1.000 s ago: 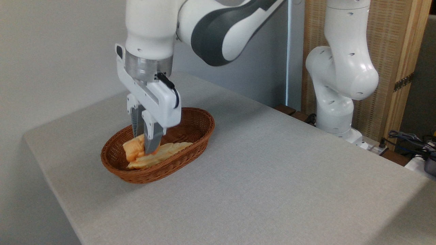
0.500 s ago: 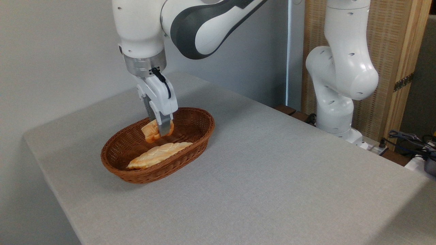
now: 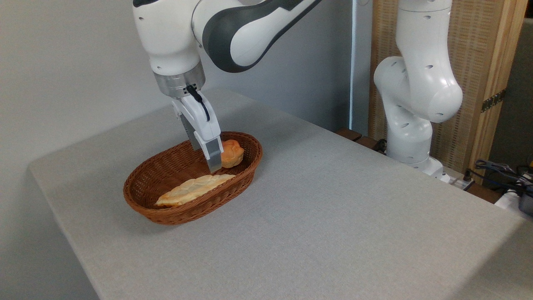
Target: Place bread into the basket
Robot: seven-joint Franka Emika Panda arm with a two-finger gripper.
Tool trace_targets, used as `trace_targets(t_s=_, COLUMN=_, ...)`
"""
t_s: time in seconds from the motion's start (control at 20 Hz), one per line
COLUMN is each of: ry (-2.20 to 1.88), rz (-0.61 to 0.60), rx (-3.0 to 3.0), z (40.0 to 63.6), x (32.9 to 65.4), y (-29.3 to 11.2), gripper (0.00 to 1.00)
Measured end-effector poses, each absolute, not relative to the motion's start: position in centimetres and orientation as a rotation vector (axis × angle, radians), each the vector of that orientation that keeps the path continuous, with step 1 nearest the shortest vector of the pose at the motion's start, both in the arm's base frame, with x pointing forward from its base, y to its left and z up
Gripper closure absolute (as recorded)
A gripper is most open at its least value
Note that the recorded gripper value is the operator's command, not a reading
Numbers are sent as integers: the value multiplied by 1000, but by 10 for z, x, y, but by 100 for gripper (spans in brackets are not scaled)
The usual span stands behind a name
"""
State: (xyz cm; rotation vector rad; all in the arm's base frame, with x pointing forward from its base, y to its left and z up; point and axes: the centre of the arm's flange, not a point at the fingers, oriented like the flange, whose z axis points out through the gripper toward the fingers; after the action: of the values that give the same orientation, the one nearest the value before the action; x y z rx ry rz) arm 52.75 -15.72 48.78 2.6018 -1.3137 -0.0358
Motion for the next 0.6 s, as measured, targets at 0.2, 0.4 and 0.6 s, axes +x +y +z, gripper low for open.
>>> trace_targets(t_s=0.2, ry=-1333, rz=-18, rx=2674, z=499, x=535, y=-137, gripper=0)
trace_targets(t_s=0.4, ry=-1225, rz=79, rx=2775, z=516, x=553, y=-80, gripper=0)
trace_targets(t_s=0.6, ry=-1185, rz=121, rx=2874, z=519, x=562, y=-37, gripper=0)
